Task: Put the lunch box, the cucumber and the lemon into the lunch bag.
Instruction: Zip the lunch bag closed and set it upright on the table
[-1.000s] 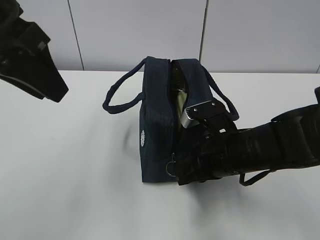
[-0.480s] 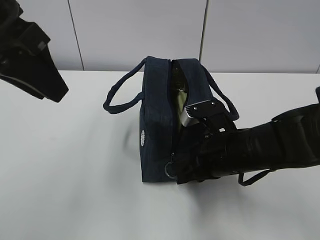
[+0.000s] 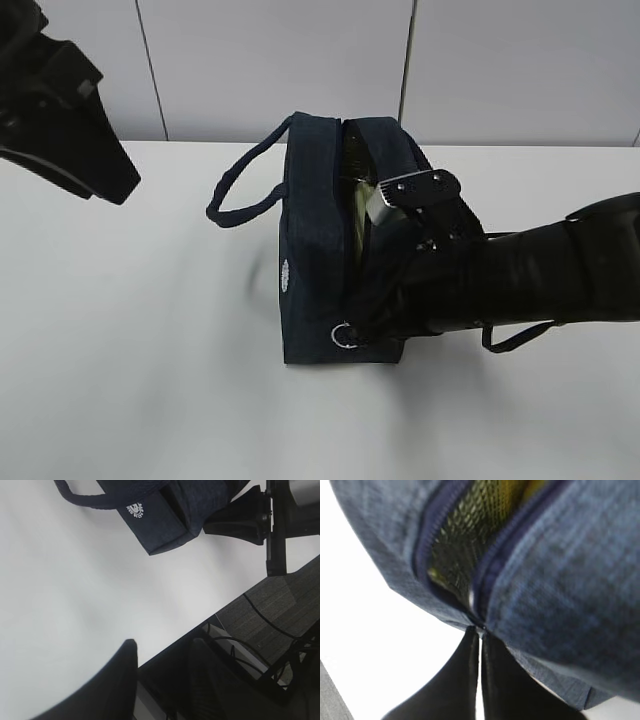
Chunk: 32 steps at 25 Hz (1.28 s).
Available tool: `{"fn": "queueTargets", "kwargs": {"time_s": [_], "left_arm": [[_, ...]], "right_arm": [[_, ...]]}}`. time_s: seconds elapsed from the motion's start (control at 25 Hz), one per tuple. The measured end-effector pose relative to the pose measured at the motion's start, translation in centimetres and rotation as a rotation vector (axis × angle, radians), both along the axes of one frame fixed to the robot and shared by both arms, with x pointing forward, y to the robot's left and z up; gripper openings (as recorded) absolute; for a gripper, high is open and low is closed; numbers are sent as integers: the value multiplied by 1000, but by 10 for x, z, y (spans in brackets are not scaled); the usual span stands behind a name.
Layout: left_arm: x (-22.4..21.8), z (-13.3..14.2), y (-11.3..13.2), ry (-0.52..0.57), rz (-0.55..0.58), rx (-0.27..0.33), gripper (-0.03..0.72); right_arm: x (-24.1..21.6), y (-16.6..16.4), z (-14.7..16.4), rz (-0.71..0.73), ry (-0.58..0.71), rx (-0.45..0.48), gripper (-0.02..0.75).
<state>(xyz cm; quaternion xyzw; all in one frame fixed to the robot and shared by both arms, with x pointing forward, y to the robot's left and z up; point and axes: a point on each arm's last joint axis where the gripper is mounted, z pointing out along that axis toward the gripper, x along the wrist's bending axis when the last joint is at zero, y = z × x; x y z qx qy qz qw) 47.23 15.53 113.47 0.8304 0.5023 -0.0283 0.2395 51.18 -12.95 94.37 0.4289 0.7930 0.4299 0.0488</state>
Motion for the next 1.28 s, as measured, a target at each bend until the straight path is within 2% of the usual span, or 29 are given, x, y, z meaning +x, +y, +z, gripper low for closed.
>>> {"fn": "queueTargets", "kwargs": {"time_s": [0.24,0.36,0.44,0.64,0.72,0.96,1.28], "left_arm": [[-1,0,-1,8,-1,-16,237],[-1,1,-2,10,-1,-19,237],[-1,1,-2,10,-1,-20,237],[-1,1,-2,11,-1,-21,237],[-1,1,-2,11,-1,-21,237],[-1,1,-2,11,-1,-21,237],[-1,1,-2,11,-1,-21,237]], "right_arm": [[2,-5,0,-33,-19,-59,0],[1,-6,-2,10,-40,-99,8],[0,-6,-3,34,-47,-119,64],[-6,-9,-9,109,-65,-185,375],[-7,-9,-10,138,-77,-208,424],[-7,-9,-10,160,-90,-227,446],[-6,-9,-26,211,-81,-270,447]]}}
